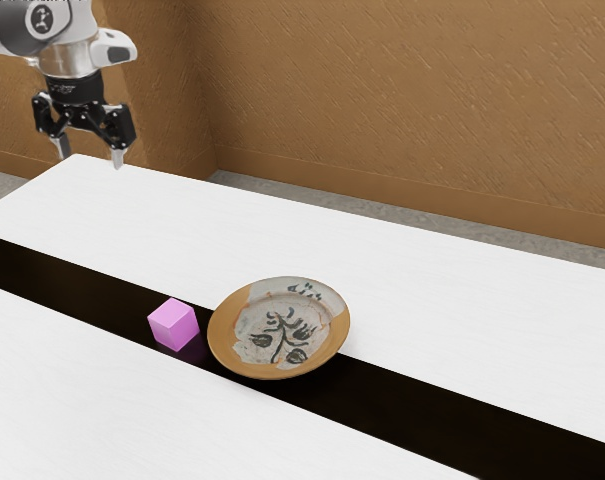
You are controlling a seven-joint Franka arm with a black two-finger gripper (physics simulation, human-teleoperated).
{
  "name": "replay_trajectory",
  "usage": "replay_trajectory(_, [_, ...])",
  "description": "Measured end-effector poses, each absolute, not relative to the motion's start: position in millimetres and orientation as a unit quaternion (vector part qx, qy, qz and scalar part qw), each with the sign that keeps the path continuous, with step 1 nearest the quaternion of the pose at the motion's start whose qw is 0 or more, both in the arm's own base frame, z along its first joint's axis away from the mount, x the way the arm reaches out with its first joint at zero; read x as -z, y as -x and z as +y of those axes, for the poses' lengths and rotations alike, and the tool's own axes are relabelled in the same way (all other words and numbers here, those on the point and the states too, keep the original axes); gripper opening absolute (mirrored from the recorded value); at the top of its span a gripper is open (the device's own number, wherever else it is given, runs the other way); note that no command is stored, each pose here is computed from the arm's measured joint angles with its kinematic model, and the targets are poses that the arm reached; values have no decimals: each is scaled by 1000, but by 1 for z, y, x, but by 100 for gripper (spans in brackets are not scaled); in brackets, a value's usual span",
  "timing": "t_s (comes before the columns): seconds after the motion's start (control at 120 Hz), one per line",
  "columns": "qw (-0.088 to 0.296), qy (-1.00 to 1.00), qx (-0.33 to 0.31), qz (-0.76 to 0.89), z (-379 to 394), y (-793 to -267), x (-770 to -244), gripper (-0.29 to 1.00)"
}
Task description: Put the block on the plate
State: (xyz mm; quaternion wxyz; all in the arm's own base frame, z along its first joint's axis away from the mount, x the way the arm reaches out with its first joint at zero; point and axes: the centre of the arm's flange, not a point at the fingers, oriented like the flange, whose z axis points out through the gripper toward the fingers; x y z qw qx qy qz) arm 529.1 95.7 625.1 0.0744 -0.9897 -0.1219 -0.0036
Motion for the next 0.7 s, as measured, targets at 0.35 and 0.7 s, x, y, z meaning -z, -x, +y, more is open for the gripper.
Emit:
replay_trajectory(0.35, [82,983,-92,-137,92,-532,-502,70])
replay_trajectory(0.7, [56,984,-110,-127,84,-521,-368,70])
